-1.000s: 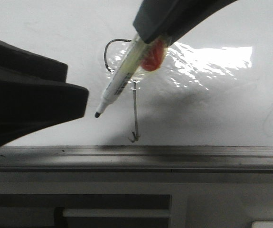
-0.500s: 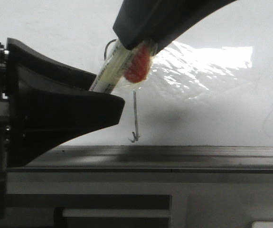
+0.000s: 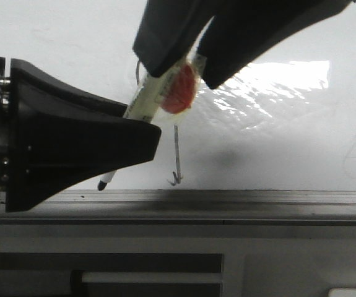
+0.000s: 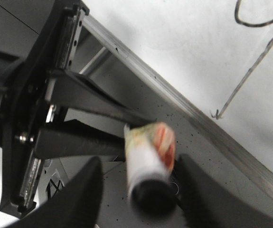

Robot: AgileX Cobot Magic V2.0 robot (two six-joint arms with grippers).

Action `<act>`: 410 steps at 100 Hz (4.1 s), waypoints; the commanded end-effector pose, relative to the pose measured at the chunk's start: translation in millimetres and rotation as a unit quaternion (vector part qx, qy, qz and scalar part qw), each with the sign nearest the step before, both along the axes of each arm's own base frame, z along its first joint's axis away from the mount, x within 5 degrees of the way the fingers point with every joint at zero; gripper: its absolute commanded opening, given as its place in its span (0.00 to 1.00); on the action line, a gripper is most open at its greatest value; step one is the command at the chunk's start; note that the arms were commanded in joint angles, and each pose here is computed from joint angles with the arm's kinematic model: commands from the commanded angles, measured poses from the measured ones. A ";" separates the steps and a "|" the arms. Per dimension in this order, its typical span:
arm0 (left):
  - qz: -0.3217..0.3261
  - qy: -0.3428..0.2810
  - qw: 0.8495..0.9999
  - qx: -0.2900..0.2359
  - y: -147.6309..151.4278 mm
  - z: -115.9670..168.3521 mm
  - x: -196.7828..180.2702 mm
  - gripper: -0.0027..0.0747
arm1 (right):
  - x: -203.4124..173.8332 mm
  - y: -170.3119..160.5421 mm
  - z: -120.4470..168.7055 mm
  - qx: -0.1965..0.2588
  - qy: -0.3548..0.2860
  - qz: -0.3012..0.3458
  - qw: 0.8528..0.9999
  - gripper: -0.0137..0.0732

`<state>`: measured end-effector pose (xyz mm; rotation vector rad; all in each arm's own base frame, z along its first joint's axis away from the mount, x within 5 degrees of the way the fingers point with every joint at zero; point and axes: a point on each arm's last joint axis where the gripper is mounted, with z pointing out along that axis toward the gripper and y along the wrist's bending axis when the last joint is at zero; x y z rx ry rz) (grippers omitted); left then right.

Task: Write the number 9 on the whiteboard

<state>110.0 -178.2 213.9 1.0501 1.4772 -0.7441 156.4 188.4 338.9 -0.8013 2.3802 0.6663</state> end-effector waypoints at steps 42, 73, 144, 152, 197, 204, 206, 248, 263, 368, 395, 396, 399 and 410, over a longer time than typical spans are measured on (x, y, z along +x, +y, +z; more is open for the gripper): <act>0.252 0.273 0.918 -0.140 14.1 0.9 30.7 0.01 | -0.2 1.2 17.8 0.039 -0.027 -0.004 0.999 0.64; 0.274 0.284 0.907 -0.147 11.5 -4.9 36.5 0.01 | -1.3 0.5 16.5 0.032 -0.020 -0.001 0.999 0.64; 0.254 0.266 0.913 -0.179 17.4 13.0 31.0 0.54 | -13.0 -25.3 43.7 0.045 -0.128 -0.006 0.991 0.15; 0.247 0.261 0.914 -0.186 21.8 19.2 26.9 0.54 | -20.7 -37.8 50.0 0.061 -0.173 -0.011 0.983 0.08; 0.166 0.188 0.934 -0.253 73.9 38.9 -21.8 0.01 | -93.0 -121.6 -6.7 0.206 -0.372 -0.036 0.904 0.09; 0.134 0.163 0.947 -0.242 80.1 40.3 -33.3 0.01 | -105.4 -134.9 -22.3 0.230 -0.407 -0.038 0.883 0.09; 0.125 0.154 0.950 -0.240 81.7 41.2 -36.1 0.01 | -108.2 -137.8 -27.7 0.236 -0.412 -0.039 0.879 0.09; 0.110 0.182 0.961 -0.178 99.8 29.5 -55.6 0.01 | -123.3 -153.8 -92.7 0.243 -0.418 -0.040 0.874 0.09; 0.110 0.182 0.961 -0.178 99.8 29.5 -55.6 0.01 | -123.4 -154.0 -92.4 0.244 -0.419 -0.041 0.874 0.09; 0.412 -0.027 0.900 -0.138 161.9 -9.2 -54.6 0.01 | -123.4 -154.0 -92.4 0.244 -0.419 -0.041 0.874 0.09; 0.496 0.007 0.865 -0.075 172.3 -24.4 -56.1 0.01 | -123.4 -154.0 -92.4 0.244 -0.419 -0.041 0.874 0.09; 0.497 0.008 0.865 -0.073 172.4 -24.8 -56.1 0.01 | -123.4 -154.0 -92.4 0.244 -0.419 -0.041 0.874 0.09; 0.499 0.014 0.864 -0.065 172.7 -26.6 -56.3 0.01 | -123.4 -154.0 -92.4 0.244 -0.419 -0.041 0.874 0.09; 0.501 0.038 0.863 -0.043 173.0 -32.3 -57.2 0.01 | -123.4 -154.0 -92.4 0.244 -0.419 -0.041 0.874 0.09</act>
